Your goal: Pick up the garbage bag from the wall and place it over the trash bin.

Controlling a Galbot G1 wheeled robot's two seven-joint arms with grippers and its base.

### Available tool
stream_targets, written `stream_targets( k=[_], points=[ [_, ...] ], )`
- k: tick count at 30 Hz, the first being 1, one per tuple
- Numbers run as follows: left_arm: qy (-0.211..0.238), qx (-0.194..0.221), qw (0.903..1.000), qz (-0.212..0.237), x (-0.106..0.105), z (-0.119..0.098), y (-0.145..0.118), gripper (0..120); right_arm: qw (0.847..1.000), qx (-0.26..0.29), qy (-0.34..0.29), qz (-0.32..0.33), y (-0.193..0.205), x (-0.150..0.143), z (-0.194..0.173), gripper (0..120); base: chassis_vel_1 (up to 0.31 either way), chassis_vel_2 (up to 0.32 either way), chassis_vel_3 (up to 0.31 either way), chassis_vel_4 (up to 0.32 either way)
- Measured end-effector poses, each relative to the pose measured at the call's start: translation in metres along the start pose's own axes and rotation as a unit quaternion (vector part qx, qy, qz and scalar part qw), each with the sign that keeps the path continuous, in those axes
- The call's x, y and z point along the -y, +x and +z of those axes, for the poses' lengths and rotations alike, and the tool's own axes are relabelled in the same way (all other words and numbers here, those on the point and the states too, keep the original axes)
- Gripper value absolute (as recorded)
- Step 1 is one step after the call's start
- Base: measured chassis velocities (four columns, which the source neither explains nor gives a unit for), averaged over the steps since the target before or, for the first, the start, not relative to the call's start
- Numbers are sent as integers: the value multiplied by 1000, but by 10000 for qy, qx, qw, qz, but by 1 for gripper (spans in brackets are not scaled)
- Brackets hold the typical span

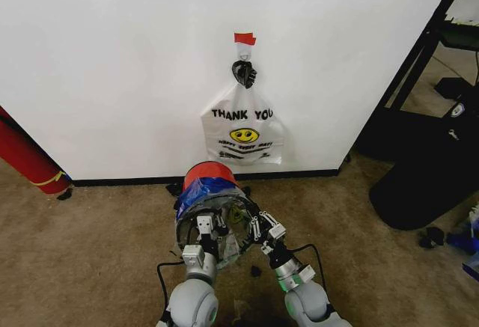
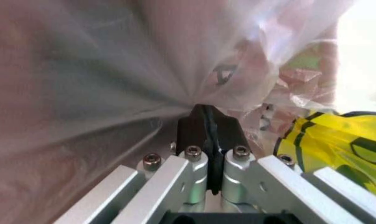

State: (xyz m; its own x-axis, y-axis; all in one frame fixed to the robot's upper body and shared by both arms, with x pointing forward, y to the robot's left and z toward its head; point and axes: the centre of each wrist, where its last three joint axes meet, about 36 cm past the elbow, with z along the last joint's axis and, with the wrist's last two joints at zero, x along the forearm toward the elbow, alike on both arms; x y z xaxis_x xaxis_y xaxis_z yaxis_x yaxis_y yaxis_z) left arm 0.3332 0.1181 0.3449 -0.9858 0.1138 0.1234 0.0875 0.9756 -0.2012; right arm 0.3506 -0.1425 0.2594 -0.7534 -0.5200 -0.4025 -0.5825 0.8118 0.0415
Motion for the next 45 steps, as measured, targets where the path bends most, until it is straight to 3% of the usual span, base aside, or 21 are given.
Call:
stream_targets(
  k=[10, 17, 45],
  points=[
    [-4, 64, 9999, -113, -3, 1, -7, 0, 9999, -7, -121, -64, 0, -8, 4, 0, 0, 0, 0, 0],
    [-165, 121, 9995, -246, -16, 5, -19, 0, 9996, 40, -237, -165, 3, -10, 2, 0, 0, 0, 0, 0],
    [-323, 176, 9983, -448, -23, 12, -49, 0, 9970, 191, -576, -473, 7, -7, 3, 0, 0, 0, 0, 0]
  ],
)
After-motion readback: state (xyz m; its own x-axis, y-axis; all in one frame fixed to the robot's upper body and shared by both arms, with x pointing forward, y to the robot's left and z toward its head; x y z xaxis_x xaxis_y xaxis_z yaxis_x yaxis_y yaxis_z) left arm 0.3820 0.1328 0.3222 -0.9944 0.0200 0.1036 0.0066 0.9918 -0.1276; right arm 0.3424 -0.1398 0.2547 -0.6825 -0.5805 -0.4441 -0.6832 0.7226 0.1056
